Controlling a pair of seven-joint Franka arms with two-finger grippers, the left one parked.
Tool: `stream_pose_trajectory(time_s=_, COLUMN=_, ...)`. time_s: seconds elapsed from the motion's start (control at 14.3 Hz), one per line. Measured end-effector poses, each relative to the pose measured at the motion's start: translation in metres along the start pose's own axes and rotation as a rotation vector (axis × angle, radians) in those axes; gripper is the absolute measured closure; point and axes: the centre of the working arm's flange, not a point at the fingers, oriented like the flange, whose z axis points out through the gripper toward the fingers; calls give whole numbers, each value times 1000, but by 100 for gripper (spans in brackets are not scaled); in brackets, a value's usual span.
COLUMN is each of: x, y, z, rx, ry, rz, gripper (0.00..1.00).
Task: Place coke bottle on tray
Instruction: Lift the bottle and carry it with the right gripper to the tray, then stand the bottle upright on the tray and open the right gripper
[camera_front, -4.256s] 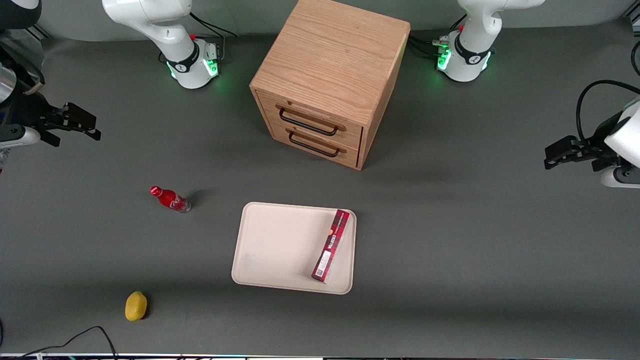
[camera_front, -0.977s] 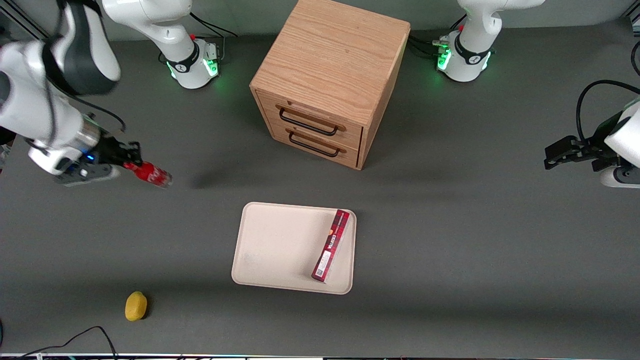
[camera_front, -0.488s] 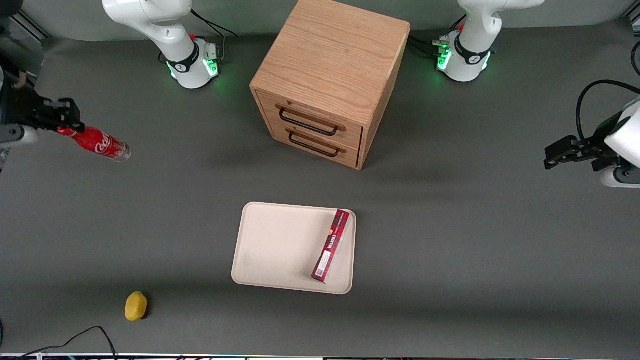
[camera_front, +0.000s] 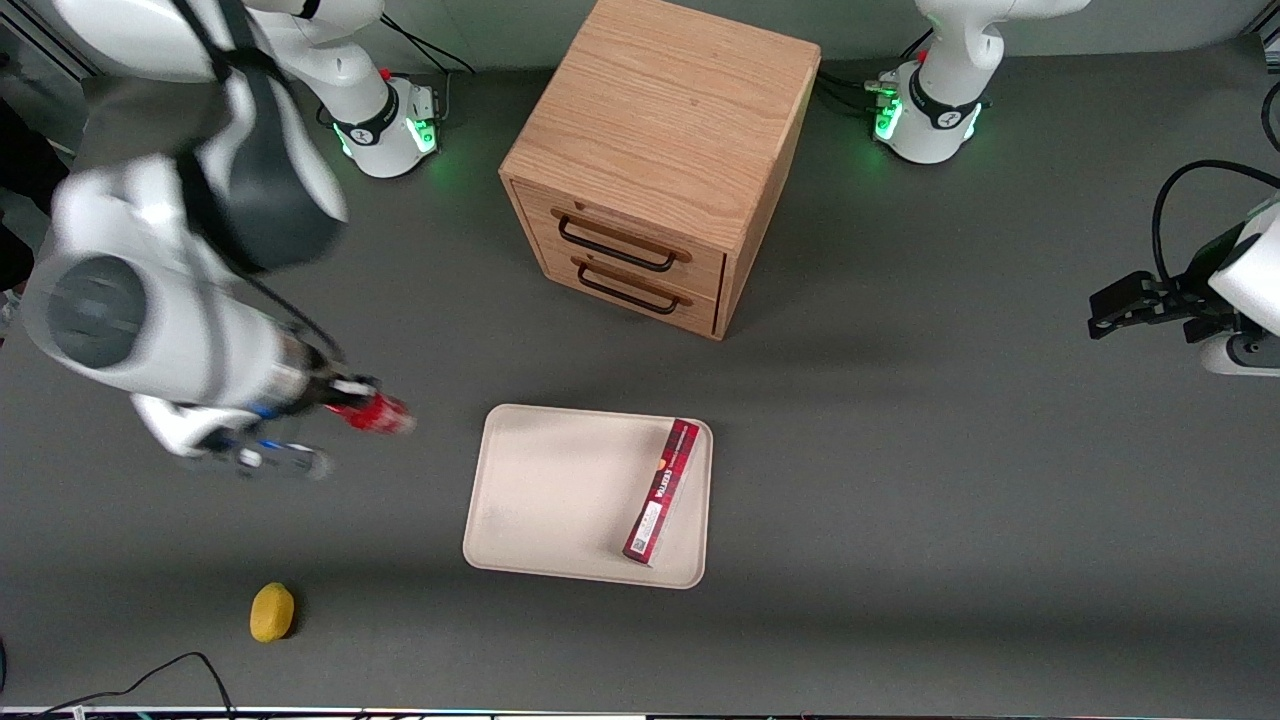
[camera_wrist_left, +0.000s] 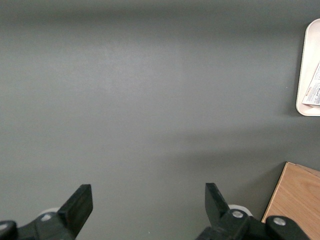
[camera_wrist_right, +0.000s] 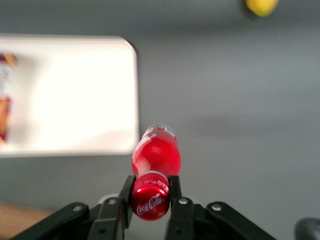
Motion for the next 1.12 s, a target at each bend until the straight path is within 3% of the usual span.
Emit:
stream_pose_trajectory(time_s=0.21, x=23, y=-38, z=44, rx=45, ry=72, rz=53, gripper=69)
stream_pose_trajectory(time_s=0.42, x=42, y=-45, z=79, rx=78, ry=102, rz=69, gripper=69)
stream_pose_trajectory(time_s=0.91, x=51, y=-64, z=133, rx=98, ry=94, rz=120, gripper=69)
stream_pose_trajectory(time_s=1.12, x=52, y=-63, z=133, rx=100, ry=96, rz=123, gripper=60)
